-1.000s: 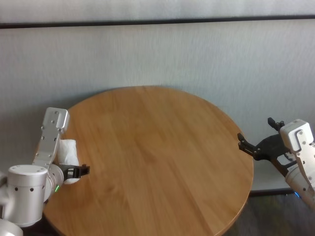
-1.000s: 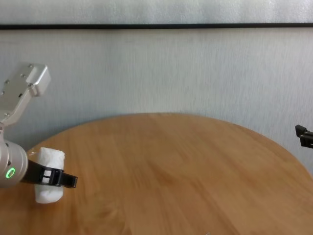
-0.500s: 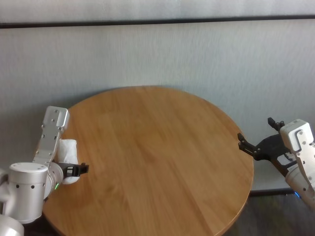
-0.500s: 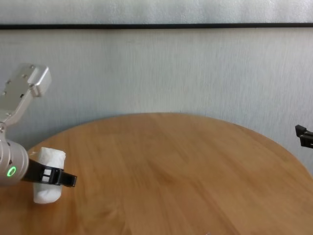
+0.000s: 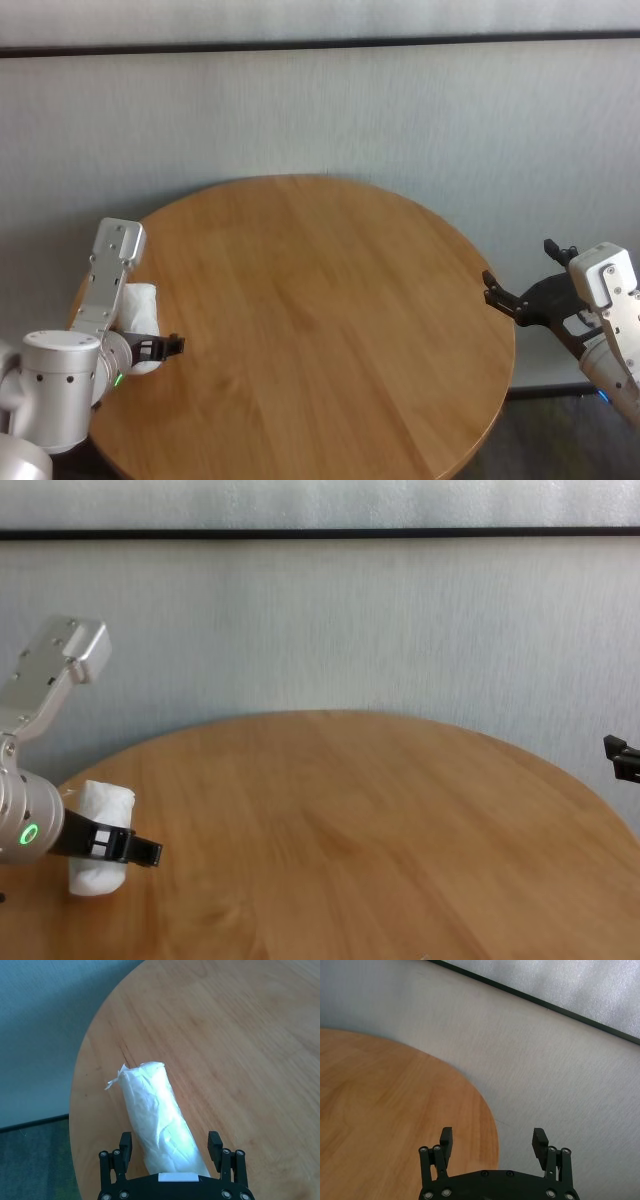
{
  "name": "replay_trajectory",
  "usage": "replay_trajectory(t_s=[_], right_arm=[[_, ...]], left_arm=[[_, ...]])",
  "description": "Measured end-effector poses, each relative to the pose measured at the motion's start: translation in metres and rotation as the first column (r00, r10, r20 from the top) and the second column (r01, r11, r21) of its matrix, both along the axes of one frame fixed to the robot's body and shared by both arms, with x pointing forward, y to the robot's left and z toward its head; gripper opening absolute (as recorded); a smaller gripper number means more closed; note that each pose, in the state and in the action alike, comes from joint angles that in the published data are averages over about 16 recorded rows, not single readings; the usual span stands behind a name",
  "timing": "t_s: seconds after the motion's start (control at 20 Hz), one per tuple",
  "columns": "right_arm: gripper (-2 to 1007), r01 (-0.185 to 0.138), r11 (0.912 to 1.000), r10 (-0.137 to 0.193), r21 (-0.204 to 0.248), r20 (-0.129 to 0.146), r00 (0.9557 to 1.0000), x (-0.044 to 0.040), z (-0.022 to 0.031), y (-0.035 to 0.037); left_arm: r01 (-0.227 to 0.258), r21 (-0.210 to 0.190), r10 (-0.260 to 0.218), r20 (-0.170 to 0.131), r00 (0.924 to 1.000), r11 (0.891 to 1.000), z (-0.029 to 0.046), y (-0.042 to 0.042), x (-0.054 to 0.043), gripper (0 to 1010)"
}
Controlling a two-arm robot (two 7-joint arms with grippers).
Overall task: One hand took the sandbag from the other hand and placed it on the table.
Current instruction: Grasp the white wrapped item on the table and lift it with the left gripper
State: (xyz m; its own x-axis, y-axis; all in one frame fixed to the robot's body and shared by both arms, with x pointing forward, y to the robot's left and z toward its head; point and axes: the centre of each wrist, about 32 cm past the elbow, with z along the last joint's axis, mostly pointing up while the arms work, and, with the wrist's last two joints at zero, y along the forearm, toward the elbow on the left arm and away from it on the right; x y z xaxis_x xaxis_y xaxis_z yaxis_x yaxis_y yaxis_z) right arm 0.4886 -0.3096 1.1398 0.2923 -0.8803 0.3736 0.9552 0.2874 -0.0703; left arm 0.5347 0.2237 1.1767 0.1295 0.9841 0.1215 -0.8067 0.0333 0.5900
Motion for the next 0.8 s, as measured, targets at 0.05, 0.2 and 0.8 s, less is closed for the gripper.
replay_trajectory(t_s=[0.05, 0.2, 0.8], right_arm=[[1005, 0.000, 1.0000, 0.000, 0.000, 0.000, 1.0000, 0.0000, 0.0000, 0.0000], [1005, 0.000, 1.0000, 0.000, 0.000, 0.000, 1.0000, 0.0000, 0.0000, 0.0000], [1005, 0.000, 1.0000, 0.000, 0.000, 0.000, 1.0000, 0.0000, 0.0000, 0.0000]], left_arm=[[0.001, 0.003, -0.001, 0.002, 1.0000, 1.000, -0.0005, -0.0002, 0.0000, 1000], [0.003, 0.014, -0.003, 0.009, 1.0000, 1.000, -0.0019, -0.0007, -0.0004, 1000], [0.012, 0.049, -0.013, 0.030, 0.9995, 0.999, -0.0056, -0.0019, -0.0018, 978]])
